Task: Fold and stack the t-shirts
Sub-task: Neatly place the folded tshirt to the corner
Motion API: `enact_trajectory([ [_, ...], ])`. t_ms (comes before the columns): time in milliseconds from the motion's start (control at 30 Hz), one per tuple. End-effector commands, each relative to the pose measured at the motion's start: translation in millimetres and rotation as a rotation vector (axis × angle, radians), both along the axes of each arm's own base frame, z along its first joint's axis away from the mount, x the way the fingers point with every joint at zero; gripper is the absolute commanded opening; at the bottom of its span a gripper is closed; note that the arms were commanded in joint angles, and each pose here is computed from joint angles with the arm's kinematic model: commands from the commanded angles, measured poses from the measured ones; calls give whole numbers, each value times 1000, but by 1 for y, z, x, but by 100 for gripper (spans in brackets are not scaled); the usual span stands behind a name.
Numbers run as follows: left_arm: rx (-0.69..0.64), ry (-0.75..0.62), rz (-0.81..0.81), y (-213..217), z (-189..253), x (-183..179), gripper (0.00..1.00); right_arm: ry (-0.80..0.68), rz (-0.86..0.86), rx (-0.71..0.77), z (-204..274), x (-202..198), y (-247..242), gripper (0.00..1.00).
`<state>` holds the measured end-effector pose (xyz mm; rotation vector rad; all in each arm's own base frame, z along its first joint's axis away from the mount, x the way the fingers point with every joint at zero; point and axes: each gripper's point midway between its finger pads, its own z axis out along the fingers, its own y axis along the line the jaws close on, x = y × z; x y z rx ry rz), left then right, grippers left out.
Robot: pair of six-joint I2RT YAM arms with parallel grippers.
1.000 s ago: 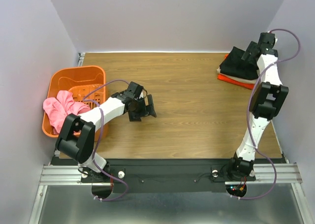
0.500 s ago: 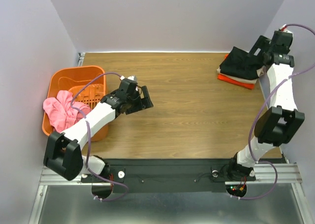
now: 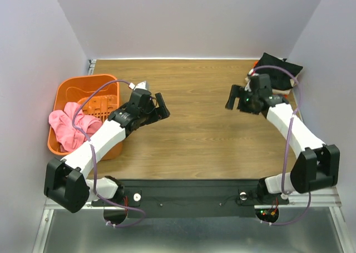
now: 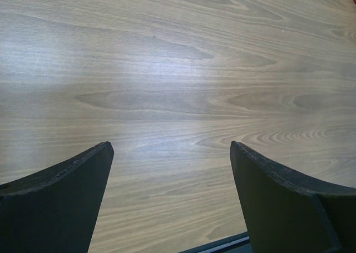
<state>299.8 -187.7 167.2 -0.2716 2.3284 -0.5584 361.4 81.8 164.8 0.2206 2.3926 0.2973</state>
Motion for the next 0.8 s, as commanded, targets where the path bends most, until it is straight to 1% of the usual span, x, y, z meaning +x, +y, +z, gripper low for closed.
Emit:
enact_trajectory([
  [0,-18,-84,21,2,21,8,98,-29,51,66,3,-30,30,100],
  [133,-17,-108,23,3,28,12,98,-8,79,92,-8,-55,37,100],
  [233,-10,-115,19,2,29,13,98,-10,87,79,-11,-62,34,100],
  [767,31,-164,49,15,37,9,98,-35,101,96,0,-59,38,100],
])
